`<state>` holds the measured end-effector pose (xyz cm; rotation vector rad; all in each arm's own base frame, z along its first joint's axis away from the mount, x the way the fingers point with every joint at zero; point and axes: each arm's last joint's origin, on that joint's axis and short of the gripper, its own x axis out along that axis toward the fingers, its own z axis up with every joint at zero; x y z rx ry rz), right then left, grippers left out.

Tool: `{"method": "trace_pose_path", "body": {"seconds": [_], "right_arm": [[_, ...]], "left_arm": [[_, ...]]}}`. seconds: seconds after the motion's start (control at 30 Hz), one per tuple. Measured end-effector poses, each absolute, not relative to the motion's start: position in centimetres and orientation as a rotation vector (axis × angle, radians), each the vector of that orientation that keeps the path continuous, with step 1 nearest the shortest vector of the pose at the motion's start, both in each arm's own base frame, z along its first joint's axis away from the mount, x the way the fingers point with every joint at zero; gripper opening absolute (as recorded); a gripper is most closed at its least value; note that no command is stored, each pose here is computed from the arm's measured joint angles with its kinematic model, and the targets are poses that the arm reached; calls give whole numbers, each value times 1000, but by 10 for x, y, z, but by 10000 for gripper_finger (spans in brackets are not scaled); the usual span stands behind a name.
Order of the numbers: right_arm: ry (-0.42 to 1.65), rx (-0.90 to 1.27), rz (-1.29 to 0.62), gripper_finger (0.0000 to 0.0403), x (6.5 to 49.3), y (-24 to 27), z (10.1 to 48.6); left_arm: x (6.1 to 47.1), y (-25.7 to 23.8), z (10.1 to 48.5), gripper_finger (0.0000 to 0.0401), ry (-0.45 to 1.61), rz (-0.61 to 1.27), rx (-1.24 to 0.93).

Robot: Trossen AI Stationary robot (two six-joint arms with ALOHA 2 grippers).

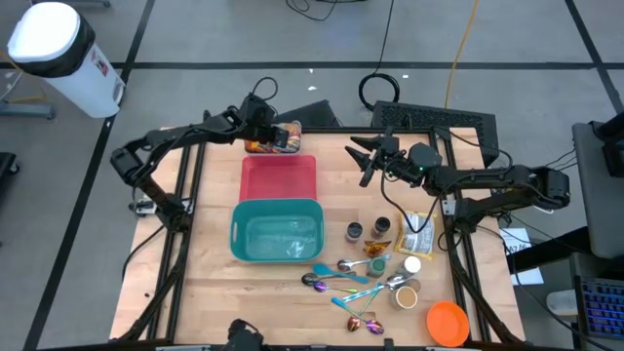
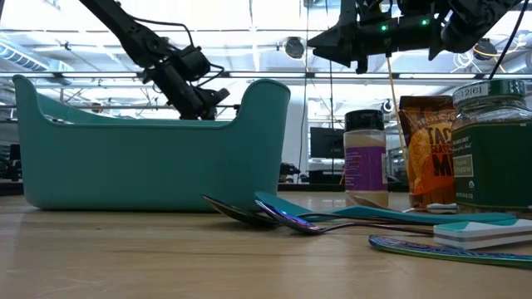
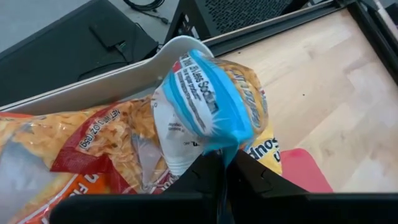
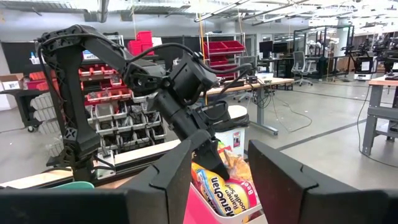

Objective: Pick & Place Food Item
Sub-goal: Put the blue noodle pack into the gray bin

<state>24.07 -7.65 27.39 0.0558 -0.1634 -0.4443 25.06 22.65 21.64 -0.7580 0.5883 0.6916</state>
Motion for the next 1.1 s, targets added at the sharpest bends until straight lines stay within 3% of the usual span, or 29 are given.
{"method": "trace_pose_path", "body": {"seconds": [0.13,0.37,0.67,1.1], "right_arm": [[-164,56,-444,153,241,-76,274],[-163,56,-444,153,241,-76,274],[-163,56,-444,153,241,-76,274],[-163,56,-443,153,241,-76,274]], "left_arm": [[251,226,216,7,594,688,-751],[252,225,215,29,608,686,-723],[255,222,215,11,621,671,-681],[259,228,242,215,613,591,-617]]}}
